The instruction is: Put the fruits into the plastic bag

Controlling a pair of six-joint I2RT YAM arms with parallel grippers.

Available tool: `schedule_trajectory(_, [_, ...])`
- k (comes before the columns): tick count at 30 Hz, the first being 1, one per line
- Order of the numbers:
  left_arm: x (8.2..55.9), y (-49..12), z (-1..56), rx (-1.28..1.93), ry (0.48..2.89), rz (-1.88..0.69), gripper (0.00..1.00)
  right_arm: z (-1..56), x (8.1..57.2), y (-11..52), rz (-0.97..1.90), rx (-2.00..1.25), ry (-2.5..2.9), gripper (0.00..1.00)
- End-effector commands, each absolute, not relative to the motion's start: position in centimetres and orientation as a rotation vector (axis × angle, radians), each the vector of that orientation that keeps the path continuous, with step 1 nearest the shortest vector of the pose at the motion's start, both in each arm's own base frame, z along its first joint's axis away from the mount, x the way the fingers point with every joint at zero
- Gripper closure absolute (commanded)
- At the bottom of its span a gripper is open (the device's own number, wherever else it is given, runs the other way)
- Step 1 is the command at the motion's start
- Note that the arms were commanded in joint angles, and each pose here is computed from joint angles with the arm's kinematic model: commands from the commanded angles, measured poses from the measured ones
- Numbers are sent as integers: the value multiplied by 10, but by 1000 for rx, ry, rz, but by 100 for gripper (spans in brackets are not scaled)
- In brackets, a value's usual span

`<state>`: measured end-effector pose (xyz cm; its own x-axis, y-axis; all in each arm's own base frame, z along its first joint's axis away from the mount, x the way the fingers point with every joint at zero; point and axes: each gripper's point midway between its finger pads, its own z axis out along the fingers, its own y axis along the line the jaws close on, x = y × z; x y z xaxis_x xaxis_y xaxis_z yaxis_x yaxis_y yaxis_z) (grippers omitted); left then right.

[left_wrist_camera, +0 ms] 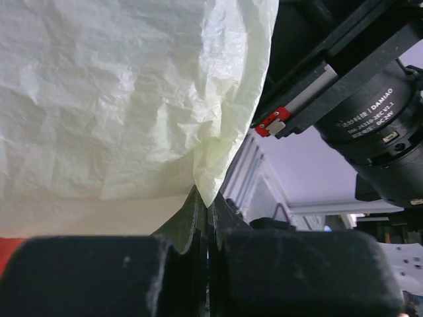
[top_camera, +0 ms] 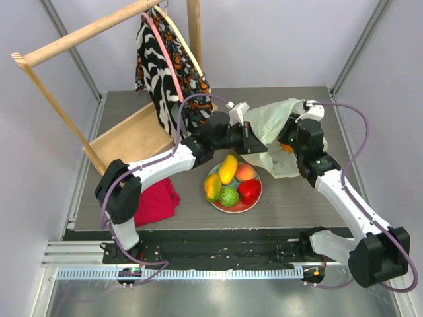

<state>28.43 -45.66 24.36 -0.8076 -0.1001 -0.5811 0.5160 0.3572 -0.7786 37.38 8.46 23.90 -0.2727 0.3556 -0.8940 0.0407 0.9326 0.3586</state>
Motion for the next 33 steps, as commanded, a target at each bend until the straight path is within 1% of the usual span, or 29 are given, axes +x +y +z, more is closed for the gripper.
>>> schedule_trajectory(1, [263, -481, 291, 380, 1950, -1655, 100, 305, 359, 56, 226, 343, 1662, 99])
schedule_trajectory(3, [253, -487, 297, 374, 1939, -1711, 100, 314, 353, 51, 217, 360, 1626, 99])
schedule_trajectory(6, [240, -495, 313, 351, 1887, -1816, 100, 313, 349, 50, 227, 362, 1600, 99])
schedule_trajectory(9, [233, -500, 324, 335, 1848, -1890, 100, 291, 359, 57, 242, 347, 1623, 99])
schedule_trajectory(11, [228, -501, 330, 318, 1828, -1952, 100, 261, 367, 61, 228, 338, 1690, 99])
schedule_trajectory(14, [224, -500, 338, 296, 1792, -2021, 100, 235, 375, 62, 215, 346, 1733, 99])
schedule_trajectory(18, [224, -499, 335, 308, 1802, -2003, 100, 203, 387, 61, 180, 362, 1802, 99])
schedule_trajectory(24, [241, -487, 327, 297, 1825, -1962, 100, 182, 396, 46, 69, 418, 1860, 98])
schedule_trajectory(27, [262, -474, 318, 265, 1853, -1900, 100, 177, 396, 42, 30, 409, 1900, 88])
schedule_trajectory(28, [268, -469, 315, 259, 1864, -1877, 100, 181, 397, 42, 29, 404, 1901, 72])
schedule_trajectory(30, [286, -458, 302, 226, 1913, -1809, 100, 186, 396, 47, 53, 371, 1913, 57])
schedule_trajectory(31, [297, -452, 298, 226, 1912, -1763, 100, 193, 396, 49, 65, 353, 1904, 48])
schedule_trajectory(32, [301, -448, 291, 219, 1942, -1736, 100, 196, 394, 53, 86, 334, 1909, 44])
schedule_trajectory(33, [306, -446, 287, 216, 1955, -1716, 100, 202, 393, 55, 102, 324, 1898, 36])
